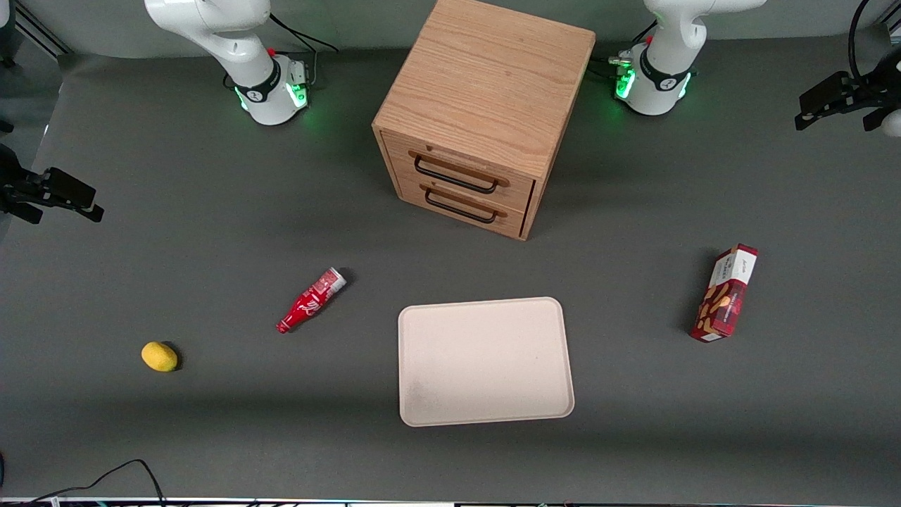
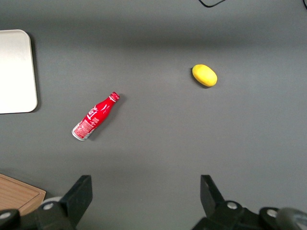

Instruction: Place red cookie box on tray

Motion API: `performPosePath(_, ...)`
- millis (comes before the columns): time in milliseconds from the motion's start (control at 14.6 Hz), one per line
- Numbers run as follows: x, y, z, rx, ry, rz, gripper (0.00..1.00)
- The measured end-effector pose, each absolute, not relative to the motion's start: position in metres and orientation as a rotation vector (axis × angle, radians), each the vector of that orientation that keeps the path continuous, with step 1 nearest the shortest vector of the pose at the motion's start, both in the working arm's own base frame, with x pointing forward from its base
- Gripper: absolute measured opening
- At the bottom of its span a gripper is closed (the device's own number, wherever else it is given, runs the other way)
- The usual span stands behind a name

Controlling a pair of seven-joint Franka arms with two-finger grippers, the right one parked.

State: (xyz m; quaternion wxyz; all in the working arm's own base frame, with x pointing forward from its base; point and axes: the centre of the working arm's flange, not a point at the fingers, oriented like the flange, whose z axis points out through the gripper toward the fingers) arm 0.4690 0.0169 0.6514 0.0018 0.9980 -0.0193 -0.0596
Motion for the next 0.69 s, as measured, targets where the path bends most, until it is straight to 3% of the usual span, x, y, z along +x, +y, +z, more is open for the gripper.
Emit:
performPosePath(481,0.489,0.042,0.658,3.118,-0.173,-0.155,1.0)
performPosePath(687,0.519,0.071,0.626,3.079,-0.352,-0.233,1.0)
